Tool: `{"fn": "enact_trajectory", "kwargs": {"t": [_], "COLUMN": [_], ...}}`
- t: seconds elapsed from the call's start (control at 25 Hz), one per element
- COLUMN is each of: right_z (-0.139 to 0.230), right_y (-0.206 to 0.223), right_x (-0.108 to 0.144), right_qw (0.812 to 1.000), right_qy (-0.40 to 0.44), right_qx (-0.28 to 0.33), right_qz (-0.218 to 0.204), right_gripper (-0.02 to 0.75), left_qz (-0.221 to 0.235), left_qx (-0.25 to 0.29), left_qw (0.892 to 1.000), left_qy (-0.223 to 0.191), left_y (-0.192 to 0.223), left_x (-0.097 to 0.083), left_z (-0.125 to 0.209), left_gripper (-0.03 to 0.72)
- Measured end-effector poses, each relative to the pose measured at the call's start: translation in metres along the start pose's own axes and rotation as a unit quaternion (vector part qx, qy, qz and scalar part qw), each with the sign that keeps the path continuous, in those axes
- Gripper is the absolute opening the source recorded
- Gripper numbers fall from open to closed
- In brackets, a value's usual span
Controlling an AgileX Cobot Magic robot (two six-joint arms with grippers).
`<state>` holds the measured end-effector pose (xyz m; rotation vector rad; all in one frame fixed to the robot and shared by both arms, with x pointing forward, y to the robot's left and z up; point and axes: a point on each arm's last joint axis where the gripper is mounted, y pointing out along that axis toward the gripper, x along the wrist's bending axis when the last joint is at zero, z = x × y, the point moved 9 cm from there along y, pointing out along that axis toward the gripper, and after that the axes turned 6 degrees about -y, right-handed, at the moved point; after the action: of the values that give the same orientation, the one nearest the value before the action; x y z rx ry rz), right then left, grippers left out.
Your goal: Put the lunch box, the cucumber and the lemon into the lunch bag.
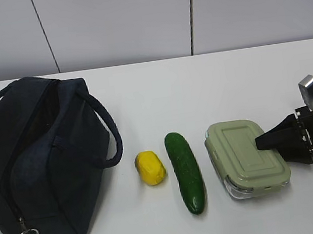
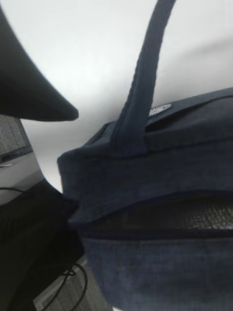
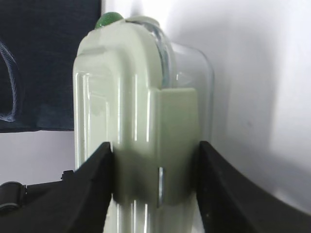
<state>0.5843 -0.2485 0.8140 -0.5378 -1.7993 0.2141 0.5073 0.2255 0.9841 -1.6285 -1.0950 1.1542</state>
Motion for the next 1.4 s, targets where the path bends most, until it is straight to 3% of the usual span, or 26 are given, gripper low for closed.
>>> {"fn": "enact_trajectory", "kwargs": {"t": [0.48, 0.56, 0.72, 0.8, 1.04, 1.4], "right_z": [0.000, 0.000, 0.000, 0.000, 0.000, 0.000], "right_y": [0.000, 0.000, 0.000, 0.000, 0.001, 0.003], "right_x": [0.000, 0.000, 0.000, 0.000, 0.000, 0.002], "right_qw": [1.000, 1.000, 1.000, 1.000, 1.000, 1.000], "right_qy": [0.001, 0.004, 0.006, 0.009, 0.016, 0.023], "right_qx": [-0.001, -0.001, -0.001, -0.001, 0.000, 0.001], "right_qz": [0.000, 0.000, 0.000, 0.000, 0.000, -0.002], "right_gripper": [0.386, 0.386, 0.386, 0.386, 0.386, 0.385], "left_qz": [-0.006, -0.006, -0.009, -0.016, -0.046, -0.090], "left_qx": [0.025, 0.029, 0.020, 0.011, -0.029, -0.031], "left_qw": [1.000, 0.999, 1.000, 1.000, 0.998, 0.995], "left_qy": [-0.015, -0.017, -0.013, -0.006, 0.011, 0.011], "left_y": [0.039, 0.043, 0.039, 0.033, -0.004, -0.016], "left_x": [0.013, 0.014, 0.014, 0.015, 0.017, 0.027], "left_z": [-0.016, -0.016, -0.021, -0.028, -0.058, -0.062], "left_gripper": [0.337, 0.270, 0.047, 0.013, 0.003, 0.002]}}
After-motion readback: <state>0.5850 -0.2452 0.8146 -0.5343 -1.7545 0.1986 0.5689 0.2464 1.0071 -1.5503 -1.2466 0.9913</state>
